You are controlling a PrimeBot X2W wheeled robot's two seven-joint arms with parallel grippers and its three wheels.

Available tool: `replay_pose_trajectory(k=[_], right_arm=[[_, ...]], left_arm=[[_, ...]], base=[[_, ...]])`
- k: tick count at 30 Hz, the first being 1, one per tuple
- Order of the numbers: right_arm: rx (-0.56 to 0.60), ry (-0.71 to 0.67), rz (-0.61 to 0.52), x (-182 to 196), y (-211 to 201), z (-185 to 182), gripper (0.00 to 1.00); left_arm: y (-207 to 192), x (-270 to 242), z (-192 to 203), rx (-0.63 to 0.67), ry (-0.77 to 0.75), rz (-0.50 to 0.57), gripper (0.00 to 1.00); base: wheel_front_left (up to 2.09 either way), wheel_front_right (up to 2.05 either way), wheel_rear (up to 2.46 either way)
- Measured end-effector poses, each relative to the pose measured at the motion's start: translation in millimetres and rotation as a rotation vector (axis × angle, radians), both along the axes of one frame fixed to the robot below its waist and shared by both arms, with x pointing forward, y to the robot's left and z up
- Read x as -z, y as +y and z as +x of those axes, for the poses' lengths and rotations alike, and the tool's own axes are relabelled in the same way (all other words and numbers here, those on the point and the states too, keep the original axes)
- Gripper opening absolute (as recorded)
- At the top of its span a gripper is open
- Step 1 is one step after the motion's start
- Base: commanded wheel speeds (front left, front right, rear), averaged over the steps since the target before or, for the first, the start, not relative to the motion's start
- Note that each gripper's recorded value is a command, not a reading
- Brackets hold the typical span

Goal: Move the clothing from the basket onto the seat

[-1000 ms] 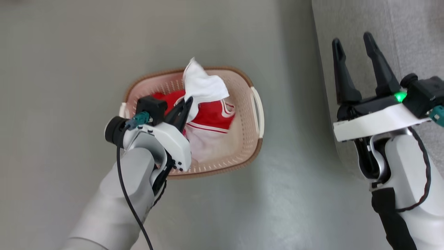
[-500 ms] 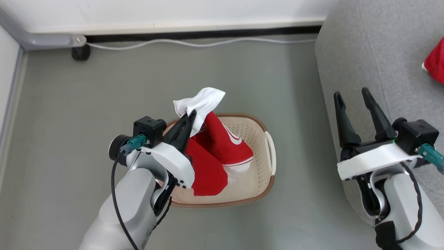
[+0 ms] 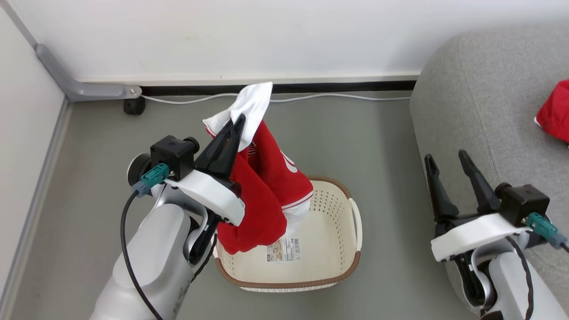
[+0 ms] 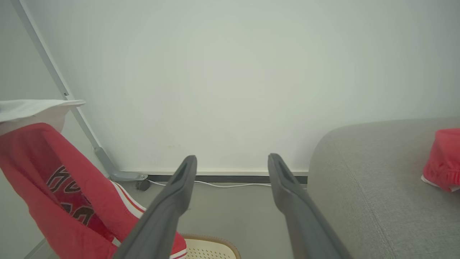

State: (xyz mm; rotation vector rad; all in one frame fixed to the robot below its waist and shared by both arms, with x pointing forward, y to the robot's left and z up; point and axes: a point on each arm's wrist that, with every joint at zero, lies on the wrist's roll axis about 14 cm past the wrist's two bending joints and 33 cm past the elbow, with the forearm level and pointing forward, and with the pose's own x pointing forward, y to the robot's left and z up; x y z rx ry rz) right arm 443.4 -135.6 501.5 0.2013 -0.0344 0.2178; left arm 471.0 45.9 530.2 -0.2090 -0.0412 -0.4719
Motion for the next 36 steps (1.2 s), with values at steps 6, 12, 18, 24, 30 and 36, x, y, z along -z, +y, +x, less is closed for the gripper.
replay_pose_trajectory(k=[6,12,18,24,30,36], right_arm=[[-0.012,0.017,0.007,4.2,6.6,-10.3,1.00],[-0.019,0.027,0.008,7.3,10.2,-14.7,1.00],[-0.029,0.029,-0.003,8.3,13.0,-16.0,1.00],[-0.111,0.028,-0.025,9.4,37.4,-18.5,1.00],[-0.252,-0.043,-0.112,-11.3,67.2,-4.8,1.00],[-0.388,-0.060,-0.237,-13.2,91.6,5.6,1.00]], left_arm=[[5.0,-35.1,-6.5,0.003,-0.103,0.001,0.00],[2.0,-58.0,-11.8,0.031,-0.176,0.013,0.00],[-1.3,-90.4,-7.6,0.050,-0.267,0.019,0.00],[-8.3,-101.0,-8.1,0.072,-0.296,0.012,0.00],[-11.6,-102.5,-7.9,0.083,-0.303,0.006,0.00],[-13.0,-104.9,-8.2,0.088,-0.310,0.005,0.00]], base=[[0.00,0.00,0.00],[0.00,0.00,0.00],[0.00,0.00,0.00],[0.00,0.00,0.00],[0.00,0.00,0.00],[0.00,0.00,0.00]])
